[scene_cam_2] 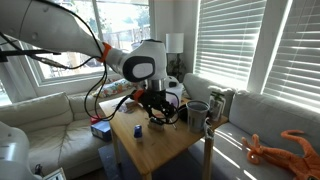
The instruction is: Pick up the wooden block with the toy blue car on it and put it on the left wooden block, pick up the wooden block with the toy black car on it and put it on the top right wooden block
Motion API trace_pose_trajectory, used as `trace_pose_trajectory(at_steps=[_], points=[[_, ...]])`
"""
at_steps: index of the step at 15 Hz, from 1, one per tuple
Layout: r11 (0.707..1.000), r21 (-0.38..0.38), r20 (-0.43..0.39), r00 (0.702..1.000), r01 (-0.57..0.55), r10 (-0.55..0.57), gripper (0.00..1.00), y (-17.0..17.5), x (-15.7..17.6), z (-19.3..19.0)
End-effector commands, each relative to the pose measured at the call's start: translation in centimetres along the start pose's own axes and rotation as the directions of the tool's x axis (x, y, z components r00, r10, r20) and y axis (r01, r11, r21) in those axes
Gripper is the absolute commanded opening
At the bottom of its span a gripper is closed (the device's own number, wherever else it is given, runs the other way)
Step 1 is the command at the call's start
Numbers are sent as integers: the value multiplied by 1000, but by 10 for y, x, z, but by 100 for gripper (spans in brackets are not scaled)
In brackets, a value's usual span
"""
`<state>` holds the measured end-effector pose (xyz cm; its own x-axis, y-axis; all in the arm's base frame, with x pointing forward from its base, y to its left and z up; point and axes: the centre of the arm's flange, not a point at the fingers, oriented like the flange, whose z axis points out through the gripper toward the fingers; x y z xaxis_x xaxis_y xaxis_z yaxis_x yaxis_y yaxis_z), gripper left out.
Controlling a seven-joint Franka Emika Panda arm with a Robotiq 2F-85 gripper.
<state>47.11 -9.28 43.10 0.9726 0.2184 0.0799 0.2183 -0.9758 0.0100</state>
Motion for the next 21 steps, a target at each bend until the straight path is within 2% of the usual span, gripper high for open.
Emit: trace_pose_trajectory(at_steps=[1,5,9,13,17,19,20,21], points=[[1000,-16,-22,1000,3,-4,100,6,-8,-25],[1000,-16,-44,999,-4,3,100,7,-13,-40],[999,7,-37,999,-36,36,100,4,-33,-67],[994,70,24,997,-78,77,100,0,-64,-100],[978,65,106,975,-200,193,100,-1,-88,-120],[967,54,105,965,-249,242,100,-1,-98,-128],[976,76,95,976,-203,195,100,2,-86,-115],[973,73,93,973,-219,212,100,2,-89,-119]])
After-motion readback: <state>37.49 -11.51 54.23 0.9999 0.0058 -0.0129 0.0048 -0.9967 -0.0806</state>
